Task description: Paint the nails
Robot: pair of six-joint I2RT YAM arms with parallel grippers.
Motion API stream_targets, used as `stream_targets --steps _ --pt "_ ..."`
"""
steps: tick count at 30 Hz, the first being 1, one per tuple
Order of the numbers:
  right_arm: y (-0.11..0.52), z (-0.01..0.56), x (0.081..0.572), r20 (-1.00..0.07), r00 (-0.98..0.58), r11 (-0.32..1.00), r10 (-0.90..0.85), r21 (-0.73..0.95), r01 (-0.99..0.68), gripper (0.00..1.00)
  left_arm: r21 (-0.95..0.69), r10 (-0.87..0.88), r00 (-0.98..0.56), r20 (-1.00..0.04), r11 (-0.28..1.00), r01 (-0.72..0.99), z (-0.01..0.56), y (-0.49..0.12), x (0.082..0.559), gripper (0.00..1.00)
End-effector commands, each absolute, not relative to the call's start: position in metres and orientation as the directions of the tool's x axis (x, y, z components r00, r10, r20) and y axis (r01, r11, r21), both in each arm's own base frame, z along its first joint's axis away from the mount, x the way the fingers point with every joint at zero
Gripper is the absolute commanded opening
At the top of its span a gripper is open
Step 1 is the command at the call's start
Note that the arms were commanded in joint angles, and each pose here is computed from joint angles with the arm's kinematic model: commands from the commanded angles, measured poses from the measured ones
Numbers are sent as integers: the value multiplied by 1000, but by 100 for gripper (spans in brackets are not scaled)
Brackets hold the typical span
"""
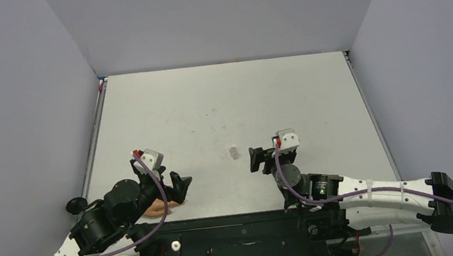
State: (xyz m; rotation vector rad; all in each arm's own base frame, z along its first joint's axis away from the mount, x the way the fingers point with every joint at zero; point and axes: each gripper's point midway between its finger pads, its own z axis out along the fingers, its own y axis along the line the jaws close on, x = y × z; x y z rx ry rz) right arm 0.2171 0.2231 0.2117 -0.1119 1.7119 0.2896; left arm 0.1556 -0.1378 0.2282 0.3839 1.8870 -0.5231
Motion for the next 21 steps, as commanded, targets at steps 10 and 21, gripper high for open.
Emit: stream_targets --steps 10,21 --pt "188 202 207 -977 -165 966 136 168 -196 74 -194 -24 -326 -945 843 501 241 -142 159 97" --pt "181 212 203 -972 -129 949 195 220 -224 74 -193 -25 -329 -944 850 490 241 -141 161 96"
